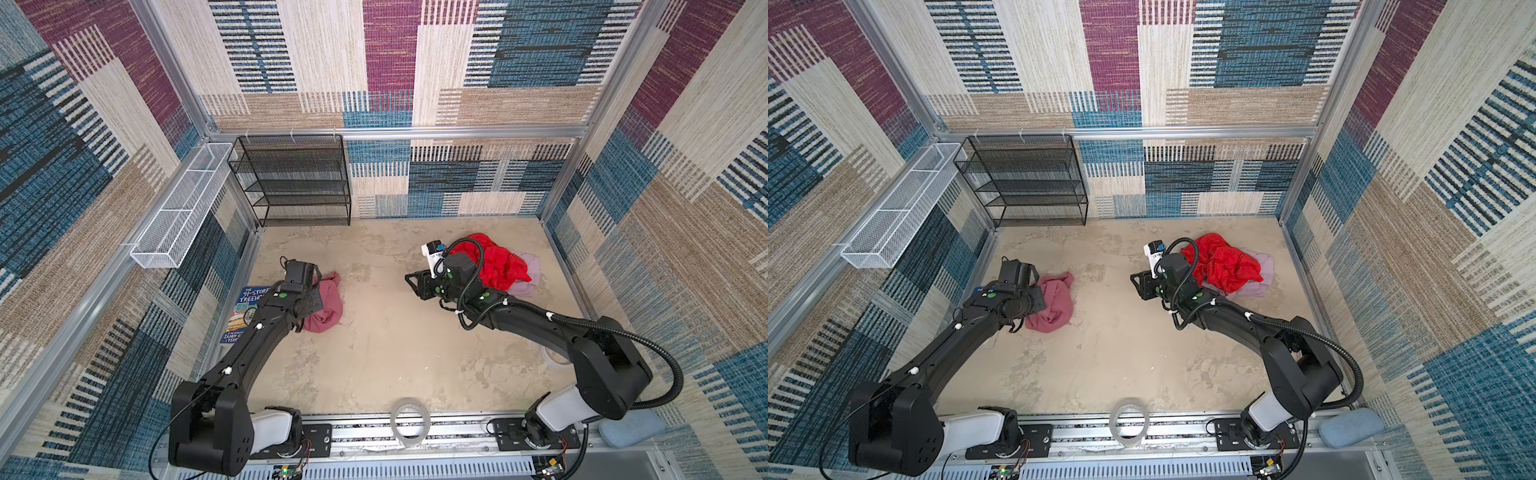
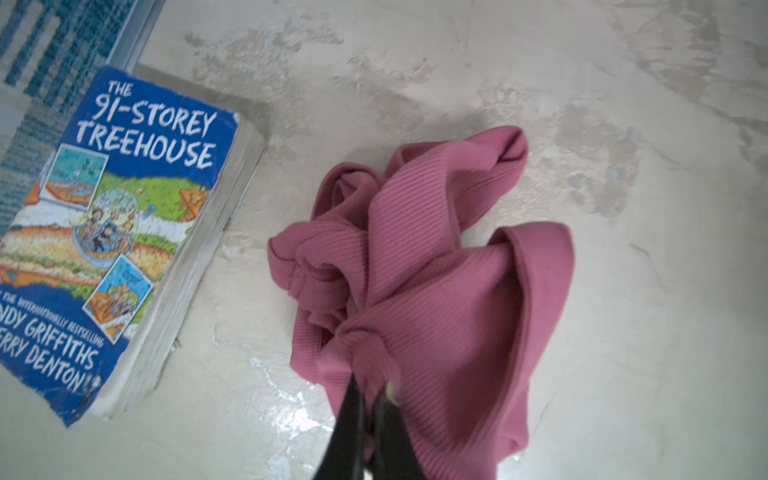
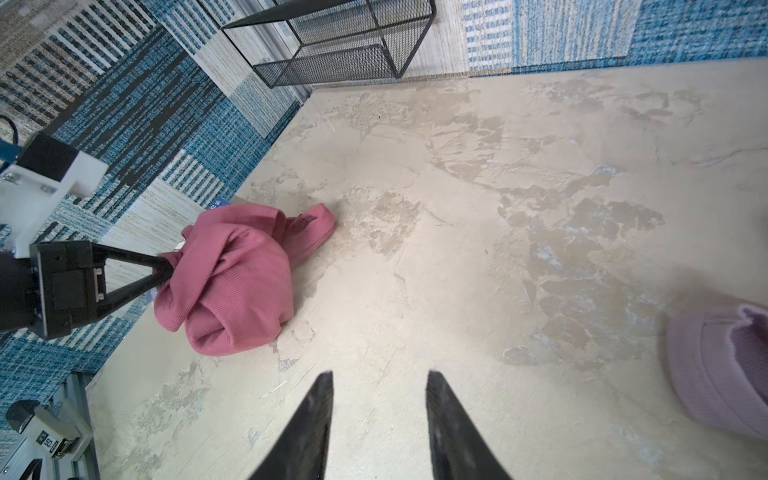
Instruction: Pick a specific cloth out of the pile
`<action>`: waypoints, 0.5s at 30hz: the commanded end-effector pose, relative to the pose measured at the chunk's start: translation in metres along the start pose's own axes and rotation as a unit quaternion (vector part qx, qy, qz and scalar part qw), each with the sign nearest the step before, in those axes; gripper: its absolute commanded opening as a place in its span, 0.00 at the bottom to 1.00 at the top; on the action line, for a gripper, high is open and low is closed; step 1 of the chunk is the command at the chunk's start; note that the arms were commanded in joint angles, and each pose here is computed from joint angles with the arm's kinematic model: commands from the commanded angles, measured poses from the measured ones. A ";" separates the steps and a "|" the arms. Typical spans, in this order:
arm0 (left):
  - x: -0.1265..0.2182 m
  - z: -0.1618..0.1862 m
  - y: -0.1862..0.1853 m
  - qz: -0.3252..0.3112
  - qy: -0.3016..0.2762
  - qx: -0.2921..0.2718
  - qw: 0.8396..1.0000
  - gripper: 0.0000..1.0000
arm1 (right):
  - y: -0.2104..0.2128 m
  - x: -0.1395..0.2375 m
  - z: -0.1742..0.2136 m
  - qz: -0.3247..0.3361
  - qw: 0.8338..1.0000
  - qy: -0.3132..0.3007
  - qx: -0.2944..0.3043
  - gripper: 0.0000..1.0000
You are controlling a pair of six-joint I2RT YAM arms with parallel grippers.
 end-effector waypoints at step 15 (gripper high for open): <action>-0.052 0.010 0.017 0.005 0.055 0.076 0.996 0.00 | 0.005 0.001 -0.007 -0.022 1.000 -0.014 -0.006 0.40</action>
Point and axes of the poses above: each gripper's point midway between its finger pads, its own x axis back along the fingers, its own y axis along the line the jaws close on, z = x × y, the point moved 9 cm from there along x, back along the fingers, and after that the axes turned 5 degrees about x, right-handed, at the moved point
